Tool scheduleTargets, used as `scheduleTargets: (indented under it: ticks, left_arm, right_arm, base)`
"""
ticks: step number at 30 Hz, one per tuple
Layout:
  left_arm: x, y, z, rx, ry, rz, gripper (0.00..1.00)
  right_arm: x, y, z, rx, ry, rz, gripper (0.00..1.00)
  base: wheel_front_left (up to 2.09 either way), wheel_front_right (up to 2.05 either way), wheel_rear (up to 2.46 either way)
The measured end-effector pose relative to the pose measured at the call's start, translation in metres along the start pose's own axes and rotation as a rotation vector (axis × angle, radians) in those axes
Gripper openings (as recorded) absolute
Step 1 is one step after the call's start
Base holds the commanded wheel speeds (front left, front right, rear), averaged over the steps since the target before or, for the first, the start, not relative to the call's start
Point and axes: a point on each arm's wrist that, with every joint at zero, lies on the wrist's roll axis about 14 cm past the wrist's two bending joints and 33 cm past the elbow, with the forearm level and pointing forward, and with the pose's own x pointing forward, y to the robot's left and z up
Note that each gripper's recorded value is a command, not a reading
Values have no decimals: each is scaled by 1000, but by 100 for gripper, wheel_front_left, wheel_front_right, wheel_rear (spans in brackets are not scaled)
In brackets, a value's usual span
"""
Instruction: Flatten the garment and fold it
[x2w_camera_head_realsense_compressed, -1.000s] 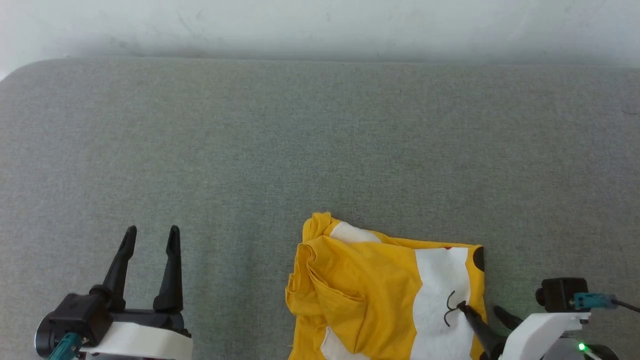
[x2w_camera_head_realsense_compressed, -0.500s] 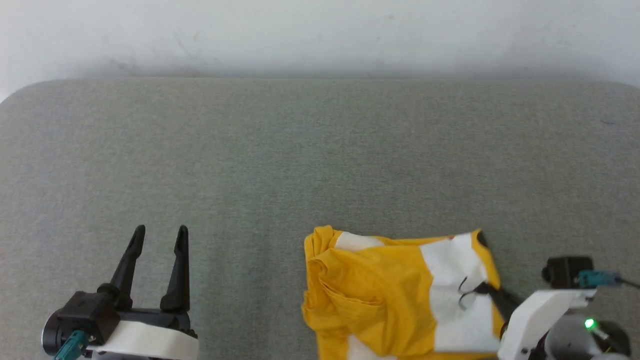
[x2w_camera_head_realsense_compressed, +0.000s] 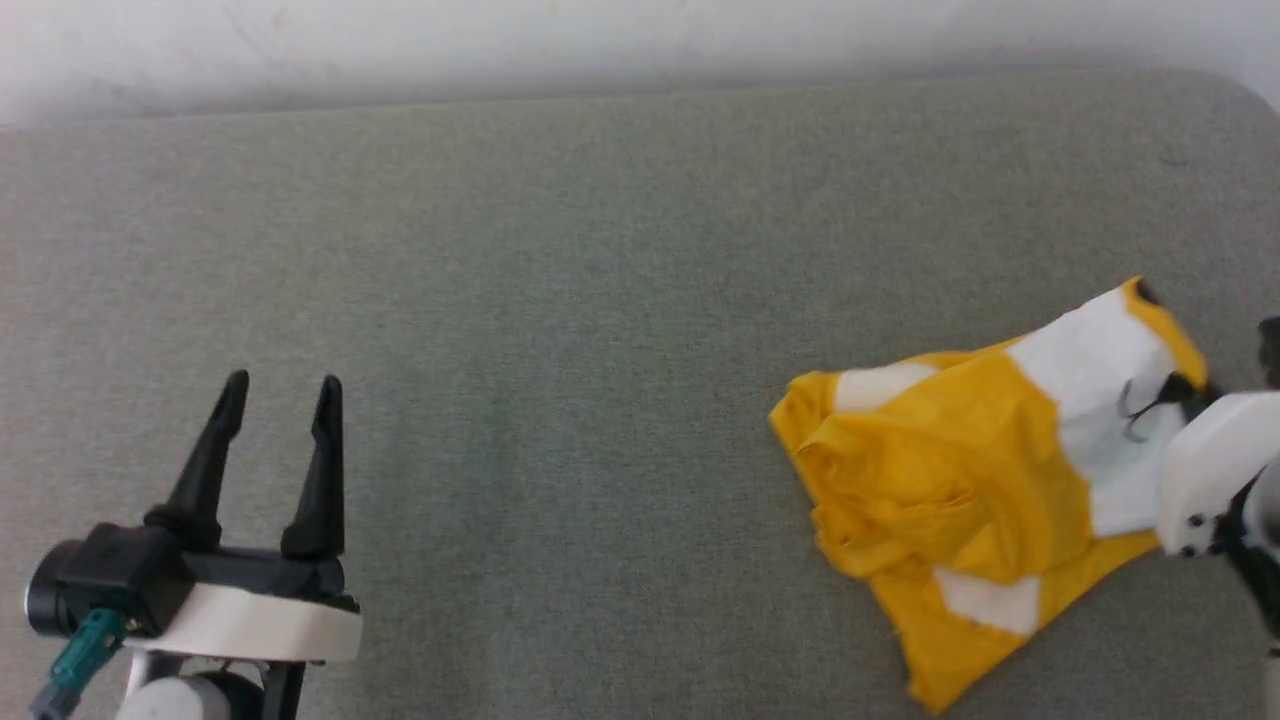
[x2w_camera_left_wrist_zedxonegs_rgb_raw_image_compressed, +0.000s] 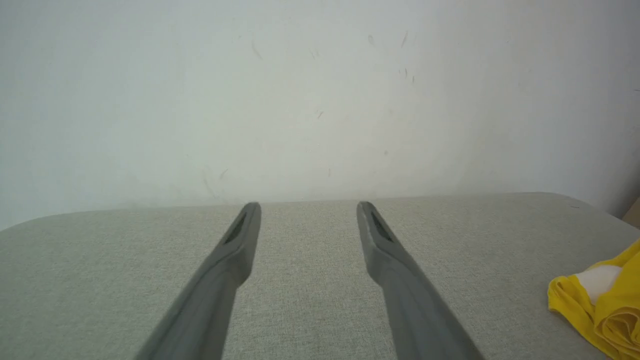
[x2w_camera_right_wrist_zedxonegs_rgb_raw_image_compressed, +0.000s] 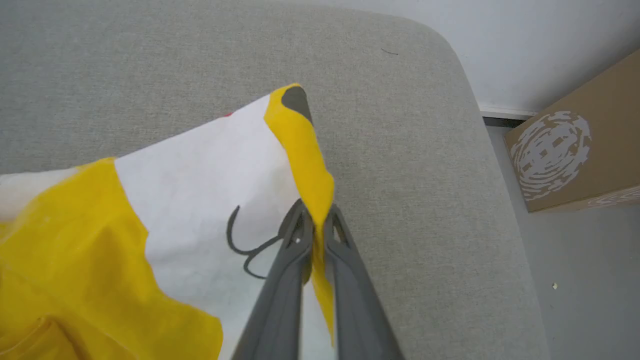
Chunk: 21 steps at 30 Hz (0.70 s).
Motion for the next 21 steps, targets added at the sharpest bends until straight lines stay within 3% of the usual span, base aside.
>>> scheduleTargets:
  ticks: [13, 21]
  left_arm:
    - [61, -15, -19, 17, -24, -118, 100]
    - [86, -15, -40, 34, -45, -143, 100]
  right_arm:
    - [27, -109, -4, -92, 90, -315, 0]
    - [50, -137, -23, -125, 137, -417, 0]
  base:
    - [0, 0, 0]
    - [0, 0, 0]
